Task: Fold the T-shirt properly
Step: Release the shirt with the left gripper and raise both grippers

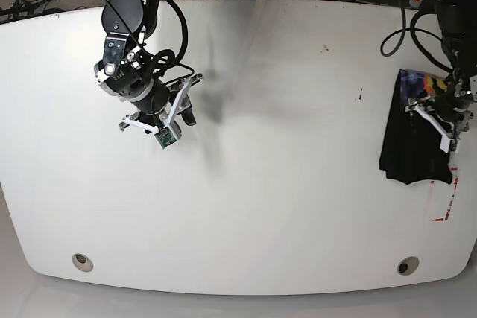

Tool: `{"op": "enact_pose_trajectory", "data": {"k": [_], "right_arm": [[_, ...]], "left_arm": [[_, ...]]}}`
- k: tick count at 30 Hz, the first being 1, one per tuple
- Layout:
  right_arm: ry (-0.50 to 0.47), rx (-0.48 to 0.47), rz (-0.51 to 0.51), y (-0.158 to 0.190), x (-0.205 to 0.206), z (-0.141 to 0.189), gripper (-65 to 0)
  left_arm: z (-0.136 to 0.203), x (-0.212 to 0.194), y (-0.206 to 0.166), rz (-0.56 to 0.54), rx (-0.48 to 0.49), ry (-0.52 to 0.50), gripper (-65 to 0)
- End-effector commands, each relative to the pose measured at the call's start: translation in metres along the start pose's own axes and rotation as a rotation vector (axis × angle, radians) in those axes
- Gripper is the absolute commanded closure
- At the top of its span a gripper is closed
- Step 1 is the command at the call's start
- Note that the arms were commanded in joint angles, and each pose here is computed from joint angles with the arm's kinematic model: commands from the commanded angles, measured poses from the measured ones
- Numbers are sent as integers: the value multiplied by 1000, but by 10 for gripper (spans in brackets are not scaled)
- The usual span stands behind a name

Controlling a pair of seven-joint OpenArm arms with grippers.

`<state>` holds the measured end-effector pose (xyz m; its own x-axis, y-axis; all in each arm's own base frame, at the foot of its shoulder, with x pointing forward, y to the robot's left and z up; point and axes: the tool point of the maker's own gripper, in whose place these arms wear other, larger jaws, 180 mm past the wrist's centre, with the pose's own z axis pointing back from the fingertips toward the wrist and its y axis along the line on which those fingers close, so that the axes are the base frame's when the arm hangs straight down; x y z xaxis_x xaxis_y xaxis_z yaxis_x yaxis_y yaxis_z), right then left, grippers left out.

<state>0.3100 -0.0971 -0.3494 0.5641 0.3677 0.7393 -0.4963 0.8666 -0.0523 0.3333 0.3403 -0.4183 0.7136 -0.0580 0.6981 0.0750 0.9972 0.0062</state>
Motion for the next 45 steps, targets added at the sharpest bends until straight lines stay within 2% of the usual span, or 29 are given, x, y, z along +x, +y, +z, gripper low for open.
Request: {"op": "enact_pose_trajectory", "data": {"k": [1, 10, 16, 21, 25, 29, 34, 38, 40, 45], "right_arm": [[-58, -8, 11, -3, 17, 4, -174], [-69, -18, 21, -2, 19, 10, -174], [-69, -24, 28, -1, 18, 13, -174], [-82, -52, 31, -12, 19, 17, -174], [-140, -95, 57, -24, 26, 19, -174], [-213, -159, 47, -45, 24, 19, -176], [-348, -205, -10, -68, 17, 19, -176], [-442, -222, -79, -83, 1, 18, -176], [-445, -221, -95, -84, -16, 21, -176], [-413, -307, -129, -87, -57, 37, -176]], "left_arm": [[31, -32, 60, -27, 116, 134, -499], [86, -38, 120, -51, 190, 138, -499], [111, 26, 110, -178, 205, -22, -499], [112, 68, 52, -276, 155, -168, -499], [103, 83, 22, -279, 214, -241, -499], [80, 92, -25, -243, 198, -361, -499], [71, 77, -81, -184, 149, -512, -499], [69, 51, -126, -205, 113, -547, -499], [76, 37, -144, -221, 108, -558, -499], [109, 8, -171, -231, 109, -558, -499]]}}
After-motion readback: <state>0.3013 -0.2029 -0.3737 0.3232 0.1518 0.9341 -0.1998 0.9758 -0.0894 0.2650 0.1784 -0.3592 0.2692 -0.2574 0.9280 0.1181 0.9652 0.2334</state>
